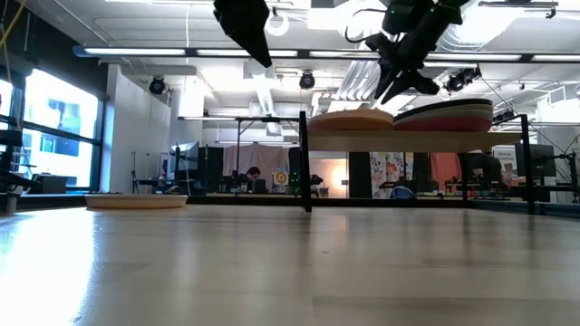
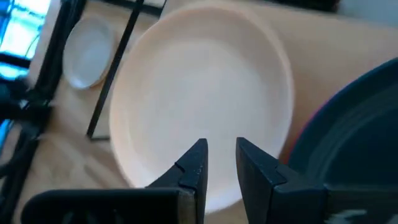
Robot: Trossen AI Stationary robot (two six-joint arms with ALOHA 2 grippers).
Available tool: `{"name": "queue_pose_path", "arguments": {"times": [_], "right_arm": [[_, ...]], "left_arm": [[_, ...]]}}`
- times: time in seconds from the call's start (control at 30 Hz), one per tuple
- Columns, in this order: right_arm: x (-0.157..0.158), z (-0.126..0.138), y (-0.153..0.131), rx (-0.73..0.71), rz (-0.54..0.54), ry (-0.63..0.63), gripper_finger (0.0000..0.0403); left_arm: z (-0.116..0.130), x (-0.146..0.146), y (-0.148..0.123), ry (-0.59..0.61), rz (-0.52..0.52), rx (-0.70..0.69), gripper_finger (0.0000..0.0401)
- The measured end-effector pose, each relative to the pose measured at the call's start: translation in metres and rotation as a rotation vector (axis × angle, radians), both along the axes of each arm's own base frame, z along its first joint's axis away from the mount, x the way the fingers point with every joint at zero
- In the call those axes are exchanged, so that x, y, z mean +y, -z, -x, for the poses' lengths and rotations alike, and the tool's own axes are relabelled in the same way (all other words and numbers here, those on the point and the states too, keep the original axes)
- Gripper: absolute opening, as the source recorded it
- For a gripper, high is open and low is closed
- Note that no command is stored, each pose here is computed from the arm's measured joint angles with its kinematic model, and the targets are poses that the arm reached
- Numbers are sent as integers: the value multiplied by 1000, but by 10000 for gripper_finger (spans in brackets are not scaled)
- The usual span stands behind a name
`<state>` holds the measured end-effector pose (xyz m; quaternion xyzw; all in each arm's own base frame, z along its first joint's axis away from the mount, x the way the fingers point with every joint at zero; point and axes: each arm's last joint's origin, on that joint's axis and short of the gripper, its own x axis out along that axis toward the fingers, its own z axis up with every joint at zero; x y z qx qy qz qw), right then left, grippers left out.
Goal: Place and stack plates onto a shelf
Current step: Stack the light blue plate on top of the light orange plate on the shelf
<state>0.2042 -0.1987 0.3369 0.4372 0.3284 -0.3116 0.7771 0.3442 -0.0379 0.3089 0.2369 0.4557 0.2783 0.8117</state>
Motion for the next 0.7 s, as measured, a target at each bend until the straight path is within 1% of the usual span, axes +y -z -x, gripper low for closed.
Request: {"name": "queue_pose_path", "arguments": {"times": [0.13, 0.2, 0.33, 0.43, 0.5, 0.6, 0.7], "right_arm": [[17, -4, 5, 73, -62, -82, 62], [27, -8, 7, 118, -77, -126, 62], [44, -19, 8, 167, -27, -171, 62], [50, -25, 8, 194, 14, -168, 62], [52, -26, 8, 200, 20, -158, 62], [52, -27, 8, 204, 25, -143, 62], [52, -26, 15, 213, 2, -125, 62]], "left_arm": [[-1, 1, 1, 2, 90, -15, 115], [-1, 1, 2, -2, 113, -23, 115], [-1, 0, 2, -4, 117, -26, 115], [-1, 0, 2, -4, 117, -26, 115], [-1, 0, 2, -4, 117, -26, 115], [-1, 0, 2, -4, 118, -26, 115], [-1, 0, 2, -4, 118, -26, 115]]}}
